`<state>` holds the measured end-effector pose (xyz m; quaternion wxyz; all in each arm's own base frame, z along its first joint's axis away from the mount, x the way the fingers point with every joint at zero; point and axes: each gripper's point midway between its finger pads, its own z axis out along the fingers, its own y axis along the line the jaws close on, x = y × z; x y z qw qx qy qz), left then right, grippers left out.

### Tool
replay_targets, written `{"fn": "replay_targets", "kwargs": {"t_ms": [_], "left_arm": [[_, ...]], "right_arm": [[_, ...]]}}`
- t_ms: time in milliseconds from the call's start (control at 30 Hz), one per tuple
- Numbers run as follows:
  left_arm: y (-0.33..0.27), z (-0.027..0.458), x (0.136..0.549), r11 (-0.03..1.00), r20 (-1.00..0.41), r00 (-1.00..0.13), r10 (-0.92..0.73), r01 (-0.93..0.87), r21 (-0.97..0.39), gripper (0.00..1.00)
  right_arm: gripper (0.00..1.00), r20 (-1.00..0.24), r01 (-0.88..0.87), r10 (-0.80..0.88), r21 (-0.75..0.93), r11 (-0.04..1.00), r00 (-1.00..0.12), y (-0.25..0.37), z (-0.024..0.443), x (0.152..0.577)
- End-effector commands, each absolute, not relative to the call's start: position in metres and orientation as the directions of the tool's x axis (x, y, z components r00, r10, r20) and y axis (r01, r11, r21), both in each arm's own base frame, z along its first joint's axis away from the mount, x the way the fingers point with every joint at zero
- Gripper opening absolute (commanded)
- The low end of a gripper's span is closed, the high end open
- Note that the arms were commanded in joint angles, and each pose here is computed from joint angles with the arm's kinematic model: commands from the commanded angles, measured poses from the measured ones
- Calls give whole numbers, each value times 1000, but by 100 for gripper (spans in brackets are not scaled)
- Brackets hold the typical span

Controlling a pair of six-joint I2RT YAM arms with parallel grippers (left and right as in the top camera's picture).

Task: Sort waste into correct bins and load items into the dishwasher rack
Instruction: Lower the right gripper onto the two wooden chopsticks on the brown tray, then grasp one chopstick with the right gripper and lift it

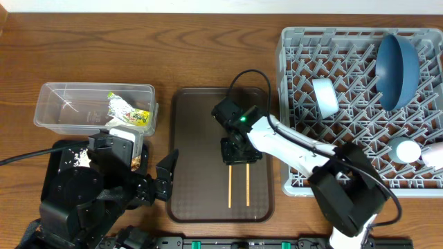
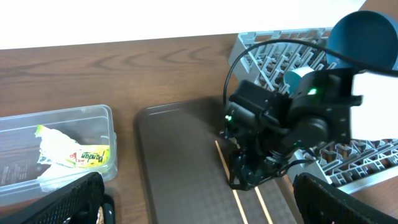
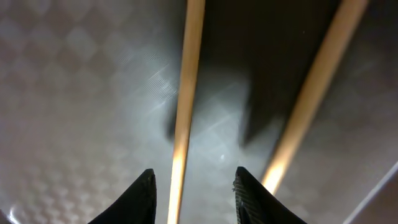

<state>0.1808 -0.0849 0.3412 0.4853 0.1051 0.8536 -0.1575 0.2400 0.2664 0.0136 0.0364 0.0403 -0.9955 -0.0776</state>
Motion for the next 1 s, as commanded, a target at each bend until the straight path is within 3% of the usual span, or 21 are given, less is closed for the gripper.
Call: {"fn": "replay_targets", "kwargs": {"t_ms": [0,67,267,533,767,967], "left_arm": [[-83,346,180,931,-869,-495,28,330,-158,98],[-83,346,180,931,-869,-495,29,330,-157,98],[-83,346,180,931,-869,-495,29,330,-157,98],[-83,346,180,931,-869,-495,28,330,-158,98],[-83,346,180,931,-869,-495,29,330,-157,97],[-83,346,180,931,-869,-495,29,330,-157,98]], "right_arm": [[30,115,16,3,118,993,-993,268,-6,237],[28,133,34,21,101,994,-991,266,-14,235],[1,158,55,39,101,993,-987,263,-15,235],[1,103,-77,-89,117,990,-991,267,9,249],[1,-85,-255,-243,201,946,-966,288,78,280],[1,-194,-274,-235,209,939,-952,256,135,306]]}}
